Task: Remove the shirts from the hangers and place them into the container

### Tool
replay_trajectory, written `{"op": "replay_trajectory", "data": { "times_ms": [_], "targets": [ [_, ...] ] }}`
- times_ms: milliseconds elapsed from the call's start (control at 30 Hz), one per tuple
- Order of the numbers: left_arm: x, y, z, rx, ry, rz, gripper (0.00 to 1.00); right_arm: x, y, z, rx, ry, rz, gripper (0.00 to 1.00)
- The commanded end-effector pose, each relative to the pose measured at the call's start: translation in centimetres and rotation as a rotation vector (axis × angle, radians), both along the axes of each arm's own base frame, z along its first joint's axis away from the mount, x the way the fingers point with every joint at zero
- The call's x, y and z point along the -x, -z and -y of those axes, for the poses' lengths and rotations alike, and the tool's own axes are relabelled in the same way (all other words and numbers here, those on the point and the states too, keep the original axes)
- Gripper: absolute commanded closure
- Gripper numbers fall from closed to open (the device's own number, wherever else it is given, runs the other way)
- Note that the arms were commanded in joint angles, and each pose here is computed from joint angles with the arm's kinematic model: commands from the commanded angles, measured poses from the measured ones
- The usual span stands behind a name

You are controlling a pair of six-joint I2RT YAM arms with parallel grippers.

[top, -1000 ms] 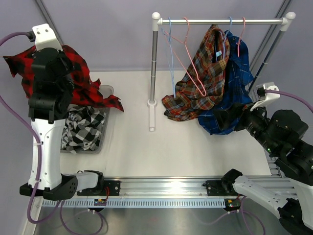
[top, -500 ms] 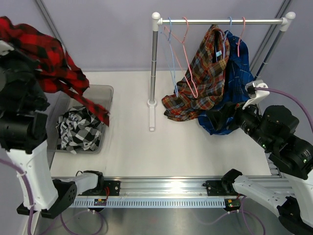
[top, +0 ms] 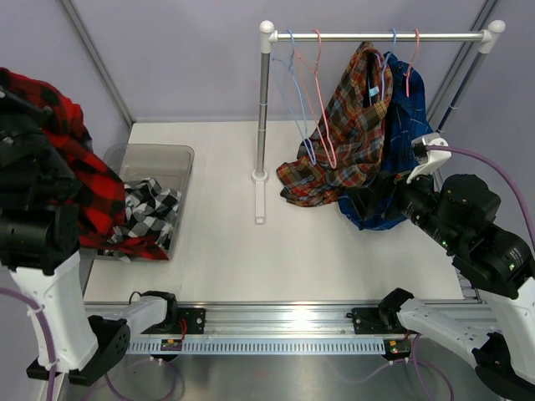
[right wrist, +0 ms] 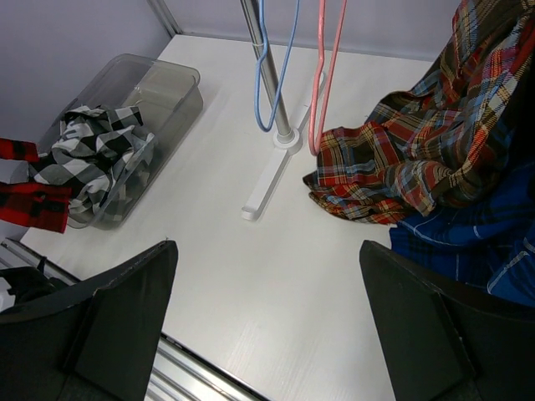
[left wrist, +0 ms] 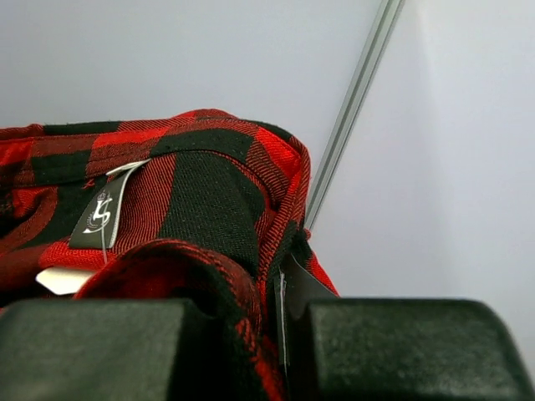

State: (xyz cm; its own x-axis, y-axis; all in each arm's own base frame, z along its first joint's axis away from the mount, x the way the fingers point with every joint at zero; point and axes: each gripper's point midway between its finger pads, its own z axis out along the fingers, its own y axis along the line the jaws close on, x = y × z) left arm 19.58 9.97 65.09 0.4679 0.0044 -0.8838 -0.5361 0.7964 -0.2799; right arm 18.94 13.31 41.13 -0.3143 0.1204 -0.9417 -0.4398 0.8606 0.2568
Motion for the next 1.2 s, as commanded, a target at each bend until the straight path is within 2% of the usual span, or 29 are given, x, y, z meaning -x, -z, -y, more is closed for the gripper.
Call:
{"op": "replay_trajectory", "data": {
  "times_ms": [0,233,433,567,633,700,733,800,833,933,967,1033,1067,1133,1167],
  "targets": [
    [-3.6,0.4,0.5,-0.024,0.001,-0.033,1.00,0.2,-1.4,-0.1,-0.018,-0.022,0.053,0.01],
    [-7.3,-0.4,1.1,-0.042,0.007,-0.055,1.00,0.2,-0.9,-0.5,-0.011,-0.038,0.037,0.00],
    [-7.1,-3.2,0.4,-0.081,-0.058,-0.002,1.00,-0.2,-0.5,-1.6,-0.003,-0.076,0.015,0.01],
    [-7.4,-2.4,0.1,-0.083,-0.076,-0.020,1.00,-0.4,-0.3,-2.3,-0.003,-0.100,0.005,0.00],
    [-9.1,0.0,0.2,-0.089,-0.081,-0.088,1.00,-0.4,-0.2,-2.4,-0.008,-0.102,0.002,0.01],
    [-8.9,1.6,0.1,-0.060,-0.073,-0.109,1.00,-0.4,-0.3,-2.5,-0.013,-0.104,0.004,0.00],
    [-10.2,4.0,0.3,-0.062,-0.060,-0.169,1.00,-0.4,-0.3,-2.5,-0.015,-0.103,0.005,0.01],
    [-9.5,6.2,0.2,-0.016,-0.049,-0.186,1.00,-0.3,-0.3,-2.4,-0.015,-0.103,0.005,0.01],
    [-10.9,9.2,0.6,-0.017,-0.018,-0.255,1.00,-0.3,-0.2,-2.4,-0.017,-0.104,0.005,0.00],
    [-10.5,13.3,1.1,0.058,0.031,-0.307,1.00,0.0,-0.4,-2.2,-0.028,-0.103,0.011,0.01],
    [-11.5,16.7,1.9,0.088,0.075,-0.379,1.00,0.4,-0.4,-2.5,-0.036,-0.128,0.011,0.00],
    [-11.8,19.9,2.5,0.123,0.111,-0.445,1.00,0.7,-0.5,-2.4,-0.040,-0.131,0.012,0.01],
    [-12.2,23.5,3.0,0.166,0.132,-0.526,1.00,0.7,-0.6,-2.3,-0.040,-0.128,0.014,0.01],
    [-13.0,27.1,4.5,0.225,0.212,-0.589,1.00,1.0,-0.7,-1.9,-0.041,-0.122,0.020,0.01],
    [-13.2,30.5,5.0,0.247,0.233,-0.670,1.00,1.2,-0.9,-1.7,-0.047,-0.120,0.027,0.01]
  ]
}}
